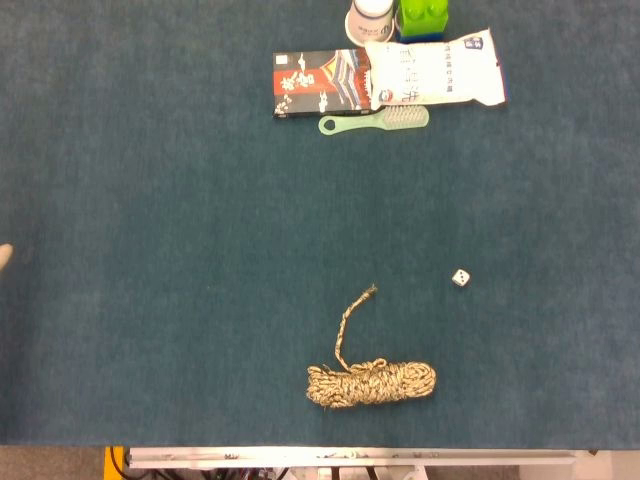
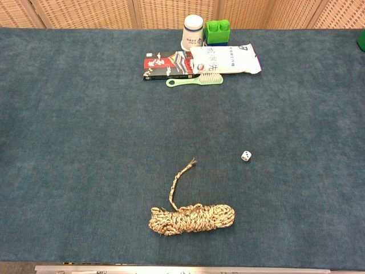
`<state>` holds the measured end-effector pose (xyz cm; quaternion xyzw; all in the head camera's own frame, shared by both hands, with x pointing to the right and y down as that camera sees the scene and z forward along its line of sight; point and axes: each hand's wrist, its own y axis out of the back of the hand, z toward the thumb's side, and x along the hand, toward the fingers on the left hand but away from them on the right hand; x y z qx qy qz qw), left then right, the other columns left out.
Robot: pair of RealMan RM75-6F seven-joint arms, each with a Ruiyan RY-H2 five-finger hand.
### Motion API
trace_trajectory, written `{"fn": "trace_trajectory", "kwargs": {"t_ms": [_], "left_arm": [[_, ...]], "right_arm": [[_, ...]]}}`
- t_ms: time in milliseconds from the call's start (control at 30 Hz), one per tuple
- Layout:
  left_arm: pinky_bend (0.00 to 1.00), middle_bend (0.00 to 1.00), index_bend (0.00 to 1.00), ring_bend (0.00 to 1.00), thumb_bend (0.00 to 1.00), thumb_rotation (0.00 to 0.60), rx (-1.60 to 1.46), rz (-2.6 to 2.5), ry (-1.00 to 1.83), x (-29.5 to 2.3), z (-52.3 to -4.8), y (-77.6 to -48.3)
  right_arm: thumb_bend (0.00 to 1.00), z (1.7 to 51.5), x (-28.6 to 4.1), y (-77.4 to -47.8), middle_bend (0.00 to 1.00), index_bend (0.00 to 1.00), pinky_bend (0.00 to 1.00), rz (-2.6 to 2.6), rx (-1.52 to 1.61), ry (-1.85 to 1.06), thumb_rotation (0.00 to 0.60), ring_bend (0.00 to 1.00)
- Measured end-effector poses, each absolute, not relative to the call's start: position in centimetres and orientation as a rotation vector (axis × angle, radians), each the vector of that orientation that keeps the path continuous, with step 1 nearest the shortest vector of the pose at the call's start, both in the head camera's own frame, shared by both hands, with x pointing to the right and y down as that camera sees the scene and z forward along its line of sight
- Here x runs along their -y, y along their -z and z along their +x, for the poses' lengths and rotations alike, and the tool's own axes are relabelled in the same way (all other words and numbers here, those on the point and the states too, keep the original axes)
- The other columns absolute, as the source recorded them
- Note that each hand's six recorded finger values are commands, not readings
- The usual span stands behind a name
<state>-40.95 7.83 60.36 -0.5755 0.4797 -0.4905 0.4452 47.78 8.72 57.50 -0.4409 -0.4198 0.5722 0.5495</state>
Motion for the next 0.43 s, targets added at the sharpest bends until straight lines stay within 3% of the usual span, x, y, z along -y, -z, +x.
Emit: {"fn": "trace_trajectory", "kwargs": {"t_ms": [233, 433], "left_arm": [[0.47, 0.35, 0.52, 0.29, 0.14, 0.600, -1.231, -1.420, 1.209, -7.7, -41.4, -60.6], [0.47, 0.35, 0.52, 0.29, 0.14, 0.600, -1.203, -1.429, 1.233, -7.4, -41.3, -61.5]], "right_arm": [[0.69, 50.9, -9.6, -54.9, 0.41, 0.40, 0.40, -0.963, 1.189, -1.328, 0.600, 0.40], [0.69, 51.8, -9.3, -54.5, 0.41, 0.40, 0.40, -0.995, 1.224, -1.327, 0.600, 0.40]]}}
